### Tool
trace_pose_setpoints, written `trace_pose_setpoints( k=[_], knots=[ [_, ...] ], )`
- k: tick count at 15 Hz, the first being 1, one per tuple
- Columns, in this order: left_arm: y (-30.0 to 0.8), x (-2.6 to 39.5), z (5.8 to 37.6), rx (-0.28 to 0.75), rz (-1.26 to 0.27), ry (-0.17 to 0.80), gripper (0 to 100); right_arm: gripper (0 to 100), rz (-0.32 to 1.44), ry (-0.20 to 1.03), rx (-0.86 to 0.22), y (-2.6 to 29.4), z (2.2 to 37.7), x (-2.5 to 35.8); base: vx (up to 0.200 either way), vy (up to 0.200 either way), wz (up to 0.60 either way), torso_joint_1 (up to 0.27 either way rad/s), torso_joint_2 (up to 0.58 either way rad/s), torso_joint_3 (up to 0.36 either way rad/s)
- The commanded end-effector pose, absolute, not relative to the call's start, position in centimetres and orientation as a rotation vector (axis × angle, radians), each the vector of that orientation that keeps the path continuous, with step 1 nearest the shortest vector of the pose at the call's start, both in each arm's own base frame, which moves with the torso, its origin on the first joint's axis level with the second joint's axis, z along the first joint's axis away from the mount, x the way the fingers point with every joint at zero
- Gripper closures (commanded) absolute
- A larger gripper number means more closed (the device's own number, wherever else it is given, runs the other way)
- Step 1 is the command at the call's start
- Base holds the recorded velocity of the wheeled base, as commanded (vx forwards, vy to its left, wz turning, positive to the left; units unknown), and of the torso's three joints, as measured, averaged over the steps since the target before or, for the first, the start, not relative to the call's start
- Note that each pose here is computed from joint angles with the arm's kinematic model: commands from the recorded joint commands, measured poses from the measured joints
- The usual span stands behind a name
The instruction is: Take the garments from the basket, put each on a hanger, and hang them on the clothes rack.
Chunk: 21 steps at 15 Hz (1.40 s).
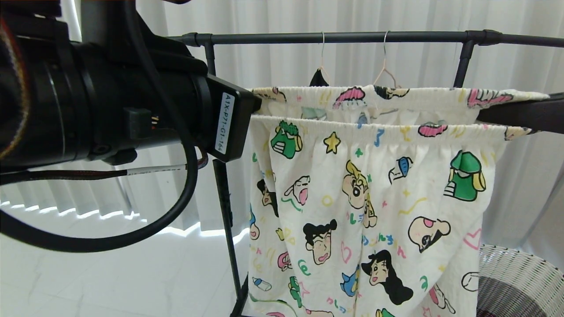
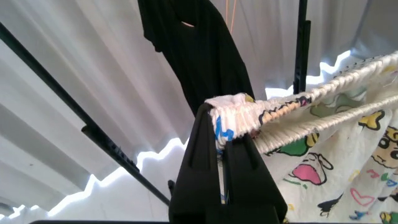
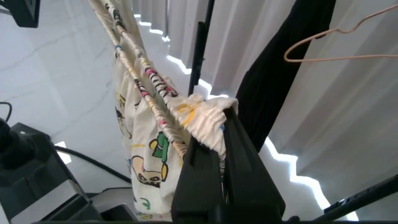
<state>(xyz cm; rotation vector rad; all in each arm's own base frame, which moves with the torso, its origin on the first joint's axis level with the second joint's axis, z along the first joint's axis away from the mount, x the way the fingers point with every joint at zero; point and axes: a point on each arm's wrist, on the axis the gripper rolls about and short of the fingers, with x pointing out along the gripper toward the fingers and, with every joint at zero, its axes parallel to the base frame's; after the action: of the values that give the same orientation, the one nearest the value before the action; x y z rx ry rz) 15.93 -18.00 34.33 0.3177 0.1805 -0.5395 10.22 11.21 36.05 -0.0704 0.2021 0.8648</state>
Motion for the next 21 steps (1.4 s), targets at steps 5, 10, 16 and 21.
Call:
trace_pose_setpoints(
  k=[5, 10, 16, 21],
  knots=[
    [-18.1, 16.0, 34.4, 0.317, -0.54, 0.179, 100, 0, 0.867, 0.208, -0.075, 11.3, 35.9, 10.3, 0.0, 0.0, 0.0, 0.0, 0.0, 0.0],
    [-17.5, 16.0, 34.4, 0.315, -0.521, 0.18, 100, 0, 0.816, 0.227, -0.087, 11.2, 35.4, 10.6, 0.0, 0.0, 0.0, 0.0, 0.0, 0.0],
    [-8.2, 14.9, 29.6, 0.453, -0.224, 0.314, 100, 0, 0.013, 0.518, -0.31, 5.6, 31.7, 12.1, 0.0, 0.0, 0.0, 0.0, 0.0, 0.0],
    [-5.5, 13.1, 27.2, 0.448, -0.183, 0.37, 100, 0, -0.079, 0.534, -0.37, 4.1, 29.5, 11.6, 0.0, 0.0, 0.0, 0.0, 0.0, 0.0]
  ],
)
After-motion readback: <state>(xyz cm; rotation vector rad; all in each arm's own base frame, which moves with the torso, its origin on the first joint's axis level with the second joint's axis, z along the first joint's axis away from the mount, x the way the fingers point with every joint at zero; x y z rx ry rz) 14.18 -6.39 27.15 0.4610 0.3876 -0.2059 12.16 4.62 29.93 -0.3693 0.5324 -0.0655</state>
